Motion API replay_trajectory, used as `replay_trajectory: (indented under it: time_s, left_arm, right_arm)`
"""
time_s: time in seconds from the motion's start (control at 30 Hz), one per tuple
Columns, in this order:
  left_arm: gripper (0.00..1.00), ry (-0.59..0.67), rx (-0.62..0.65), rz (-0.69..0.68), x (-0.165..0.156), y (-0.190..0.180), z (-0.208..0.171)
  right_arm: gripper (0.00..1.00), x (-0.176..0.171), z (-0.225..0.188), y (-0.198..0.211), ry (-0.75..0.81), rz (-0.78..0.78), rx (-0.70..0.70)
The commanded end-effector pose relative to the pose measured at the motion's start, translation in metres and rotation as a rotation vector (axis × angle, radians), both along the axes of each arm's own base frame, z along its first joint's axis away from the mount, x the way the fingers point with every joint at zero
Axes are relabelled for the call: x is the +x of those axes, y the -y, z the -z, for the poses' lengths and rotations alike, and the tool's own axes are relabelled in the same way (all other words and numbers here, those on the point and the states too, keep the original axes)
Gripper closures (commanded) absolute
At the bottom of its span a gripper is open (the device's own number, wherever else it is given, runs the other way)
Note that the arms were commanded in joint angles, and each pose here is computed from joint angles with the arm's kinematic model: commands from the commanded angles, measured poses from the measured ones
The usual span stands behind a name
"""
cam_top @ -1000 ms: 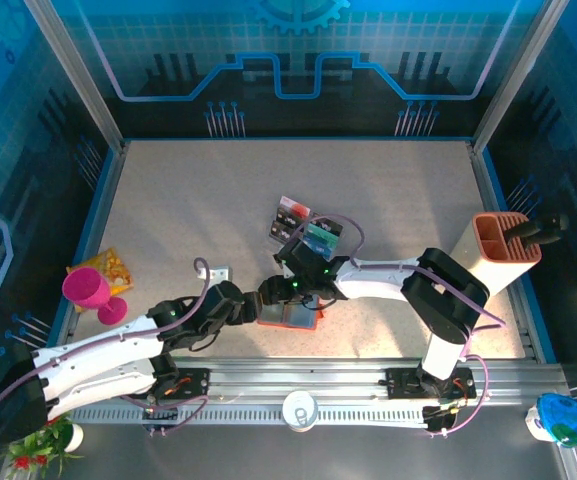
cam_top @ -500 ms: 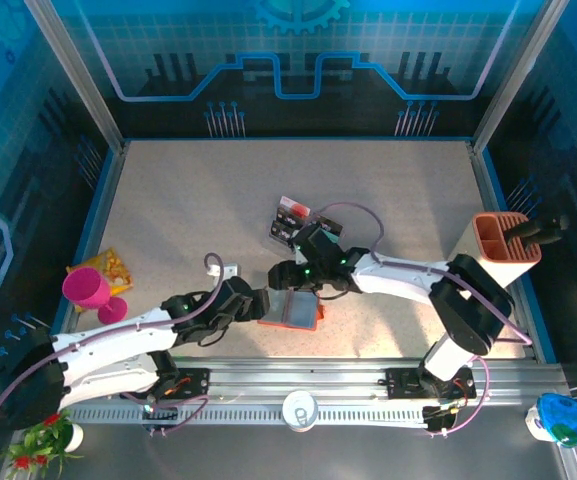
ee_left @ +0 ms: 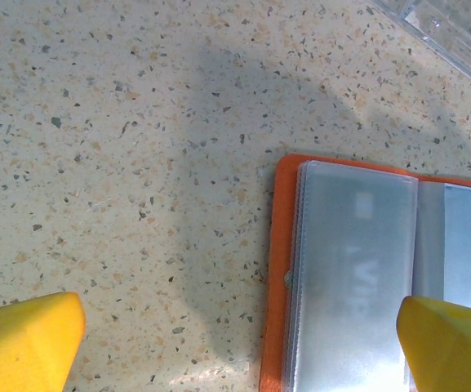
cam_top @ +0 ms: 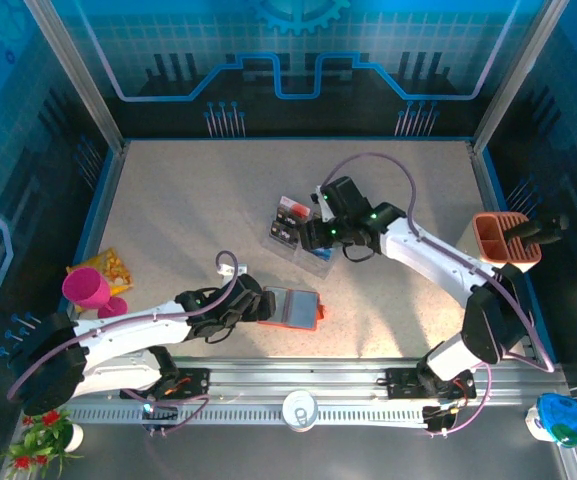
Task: Put the credit cards into the card holder
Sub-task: Pick up the credit card from the storage box.
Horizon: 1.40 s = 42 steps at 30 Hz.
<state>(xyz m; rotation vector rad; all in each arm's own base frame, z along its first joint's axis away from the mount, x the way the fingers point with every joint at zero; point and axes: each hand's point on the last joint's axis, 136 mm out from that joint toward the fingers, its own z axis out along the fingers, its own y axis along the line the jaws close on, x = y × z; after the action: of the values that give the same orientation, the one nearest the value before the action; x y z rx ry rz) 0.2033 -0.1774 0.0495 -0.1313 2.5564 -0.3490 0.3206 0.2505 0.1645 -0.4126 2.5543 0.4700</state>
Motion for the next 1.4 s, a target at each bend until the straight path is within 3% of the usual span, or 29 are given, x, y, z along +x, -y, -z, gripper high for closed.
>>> replay_trajectory:
  time_s: [0.0,0.27,0.47,1.03,1.37]
  left_arm:
    - [0.01,0.017,-0.007,0.001,0.005,0.003,-0.007]
    - [0.01,0.019,0.011,-0.018,0.004,-0.004,-0.007]
    - [0.01,0.019,0.012,-0.022,0.005,-0.004,-0.006]
    - [0.01,0.014,0.011,-0.02,0.007,-0.002,-0.006]
    - [0.01,0.015,0.013,-0.018,0.007,-0.003,-0.005]
  right_arm:
    - [0.45,-0.005,0.024,0.027,-0.046,-0.118,-0.256]
    - [0.6,0.013,0.043,0.025,-0.056,-0.213,-0.459]
    - [0.62,0.022,0.053,0.022,-0.042,-0.242,-0.545]
    - [0.67,0.023,0.076,0.005,-0.062,-0.291,-0.596]
    - [0.79,0.019,0.08,0.006,-0.072,-0.3,-0.597]
